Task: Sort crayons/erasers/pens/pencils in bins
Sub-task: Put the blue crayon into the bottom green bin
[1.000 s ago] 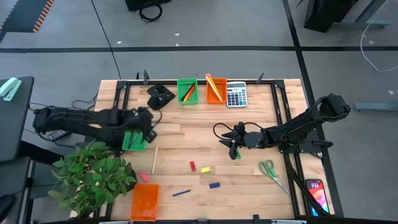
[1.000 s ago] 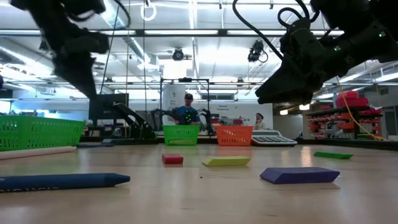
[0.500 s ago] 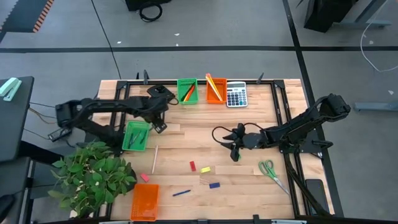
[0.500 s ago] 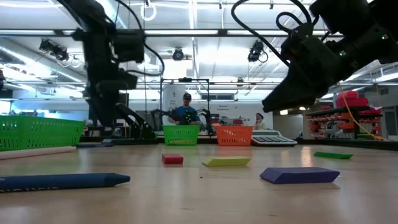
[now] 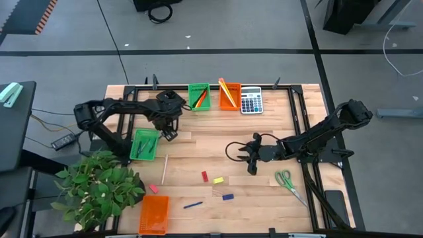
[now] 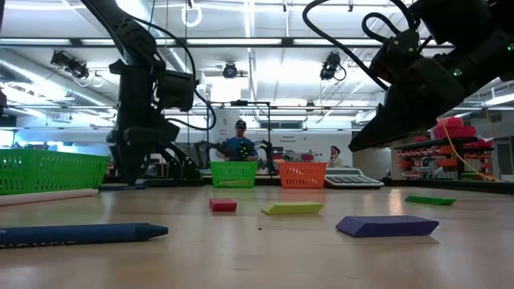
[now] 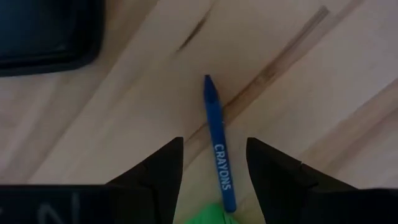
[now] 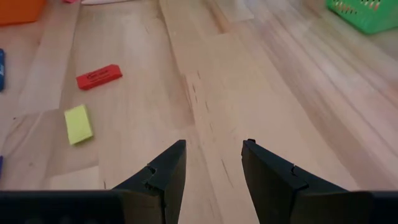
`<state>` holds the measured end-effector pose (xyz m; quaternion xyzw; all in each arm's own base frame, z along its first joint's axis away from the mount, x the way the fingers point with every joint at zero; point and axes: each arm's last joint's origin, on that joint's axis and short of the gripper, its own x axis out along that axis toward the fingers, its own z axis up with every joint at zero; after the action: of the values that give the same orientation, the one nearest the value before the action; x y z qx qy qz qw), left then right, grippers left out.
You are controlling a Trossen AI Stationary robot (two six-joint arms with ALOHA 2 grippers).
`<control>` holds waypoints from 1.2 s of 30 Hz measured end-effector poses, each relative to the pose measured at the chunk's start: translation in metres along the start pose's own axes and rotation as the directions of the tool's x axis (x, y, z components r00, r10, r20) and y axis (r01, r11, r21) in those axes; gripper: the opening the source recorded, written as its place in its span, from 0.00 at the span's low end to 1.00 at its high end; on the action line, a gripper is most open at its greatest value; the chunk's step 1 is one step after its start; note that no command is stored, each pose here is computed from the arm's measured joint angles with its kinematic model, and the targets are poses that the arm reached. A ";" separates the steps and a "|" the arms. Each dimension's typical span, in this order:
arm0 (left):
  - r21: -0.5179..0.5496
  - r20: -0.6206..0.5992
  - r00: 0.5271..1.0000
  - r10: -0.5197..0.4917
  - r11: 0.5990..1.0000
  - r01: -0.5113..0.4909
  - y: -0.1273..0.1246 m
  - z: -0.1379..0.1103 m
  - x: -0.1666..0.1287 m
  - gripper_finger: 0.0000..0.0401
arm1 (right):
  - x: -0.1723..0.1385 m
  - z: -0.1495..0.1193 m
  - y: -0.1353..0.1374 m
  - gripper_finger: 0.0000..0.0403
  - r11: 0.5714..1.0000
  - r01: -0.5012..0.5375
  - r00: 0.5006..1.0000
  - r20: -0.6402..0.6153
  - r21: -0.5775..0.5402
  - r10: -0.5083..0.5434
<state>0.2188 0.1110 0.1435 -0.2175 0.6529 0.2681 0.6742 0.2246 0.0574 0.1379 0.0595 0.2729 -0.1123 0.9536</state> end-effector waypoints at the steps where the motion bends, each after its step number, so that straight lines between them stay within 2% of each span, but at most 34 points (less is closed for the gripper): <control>1: -0.002 -0.009 1.000 -0.006 1.000 0.006 0.000 0.000 0.002 0.46 | 0.000 0.000 0.000 0.40 1.000 0.000 1.000 0.000 -0.007 0.000; 7: -0.005 -0.060 0.997 -0.057 0.998 0.057 0.002 0.003 0.011 0.44 | 0.000 0.000 0.000 0.40 0.999 0.011 1.000 0.007 -0.042 -0.011; 16: 0.045 -0.058 0.996 -0.061 0.997 0.064 0.001 0.004 0.014 0.37 | 0.000 0.001 0.000 0.40 0.999 0.011 1.000 0.008 -0.043 -0.011; 21: 0.059 -0.050 0.997 -0.064 0.996 0.067 0.001 0.005 0.014 0.28 | 0.000 0.001 -0.001 0.40 0.999 0.017 1.000 0.012 -0.044 -0.017; 30: 0.110 -0.037 0.997 -0.070 0.991 0.073 -0.001 0.005 0.014 0.05 | 0.000 0.001 -0.001 0.40 0.998 0.036 0.999 0.020 -0.048 -0.035; 36: 0.106 -0.032 0.996 -0.078 0.991 0.081 -0.002 0.006 0.014 0.08 | 0.000 0.001 -0.001 0.40 0.998 0.039 0.999 0.021 -0.051 -0.038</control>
<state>0.2244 0.1148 0.1295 -0.2107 0.6665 0.2024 0.6859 0.2249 0.0561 0.1388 0.0286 0.2672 -0.1243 0.9552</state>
